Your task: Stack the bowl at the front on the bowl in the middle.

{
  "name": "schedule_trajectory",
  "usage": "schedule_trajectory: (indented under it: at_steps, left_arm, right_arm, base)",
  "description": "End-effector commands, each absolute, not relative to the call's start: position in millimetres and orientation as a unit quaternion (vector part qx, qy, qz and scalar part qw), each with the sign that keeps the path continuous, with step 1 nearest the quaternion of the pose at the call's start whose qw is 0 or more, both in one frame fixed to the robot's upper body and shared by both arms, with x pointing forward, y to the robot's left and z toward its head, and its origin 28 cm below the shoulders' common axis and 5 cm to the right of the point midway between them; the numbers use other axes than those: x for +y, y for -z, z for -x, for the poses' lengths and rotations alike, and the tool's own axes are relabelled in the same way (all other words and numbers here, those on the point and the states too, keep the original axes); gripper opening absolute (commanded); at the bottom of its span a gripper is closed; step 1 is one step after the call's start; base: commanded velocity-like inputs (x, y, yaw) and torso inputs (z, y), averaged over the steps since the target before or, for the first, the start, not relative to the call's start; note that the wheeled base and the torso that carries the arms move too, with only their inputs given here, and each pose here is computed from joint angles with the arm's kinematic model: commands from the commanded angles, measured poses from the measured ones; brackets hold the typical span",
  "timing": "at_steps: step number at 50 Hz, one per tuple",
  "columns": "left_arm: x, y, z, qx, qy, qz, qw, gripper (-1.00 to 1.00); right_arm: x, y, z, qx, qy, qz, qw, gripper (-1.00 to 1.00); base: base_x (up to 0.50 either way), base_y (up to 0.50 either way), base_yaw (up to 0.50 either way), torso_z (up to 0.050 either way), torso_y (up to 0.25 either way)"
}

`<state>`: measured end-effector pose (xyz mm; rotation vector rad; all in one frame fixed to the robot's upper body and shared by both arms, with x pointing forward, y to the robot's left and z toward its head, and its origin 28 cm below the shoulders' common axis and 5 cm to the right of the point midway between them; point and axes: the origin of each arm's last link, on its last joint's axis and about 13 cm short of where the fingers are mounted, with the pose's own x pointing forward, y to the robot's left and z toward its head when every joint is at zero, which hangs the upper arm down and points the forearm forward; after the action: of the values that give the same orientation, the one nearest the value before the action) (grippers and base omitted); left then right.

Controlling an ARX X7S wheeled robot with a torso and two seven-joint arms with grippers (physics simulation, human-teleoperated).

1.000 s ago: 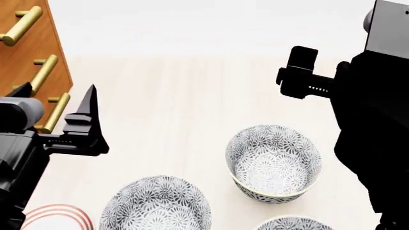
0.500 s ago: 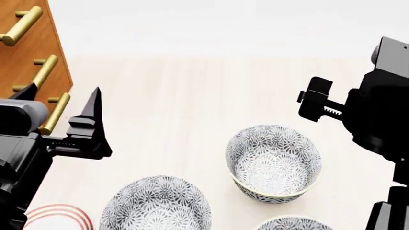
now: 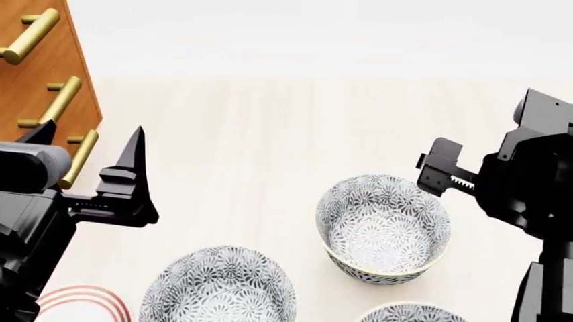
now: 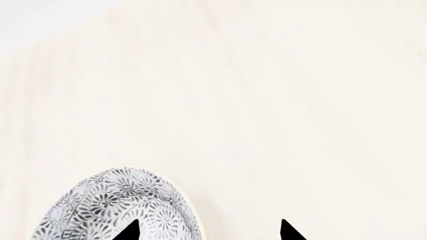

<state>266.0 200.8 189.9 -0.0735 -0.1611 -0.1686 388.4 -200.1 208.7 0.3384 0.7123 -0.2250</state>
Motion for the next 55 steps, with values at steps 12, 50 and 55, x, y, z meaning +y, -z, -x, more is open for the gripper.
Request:
schedule_trajectory:
  at_steps: [12,50,55]
  left_arm:
    - [201.0,-189.8,-266.8,-0.079,0.087,0.034,0.993,1.00]
    - [200.8,-186.4,-265.6,-0.074,0.090,0.032,0.993,1.00]
    - [200.8,-186.4,-265.0,-0.073,0.091,0.030,0.993,1.00]
  right_arm:
    - [-198.4,-192.4,-388.0,0.385,0.093,-0.165,0.903,1.00]
    - [-189.1,-157.0,-377.6,0.447,0.070,-0.165,0.876,1.00]
    - [-188.0,-153.9,-377.0,0.450,0.069,-0.164,0.875,1.00]
  base:
    - [0.00,0.00,0.00,0.000,0.000]
    - [0.00,0.00,0.00,0.000,0.000]
    - [0.00,0.00,0.00,0.000,0.000]
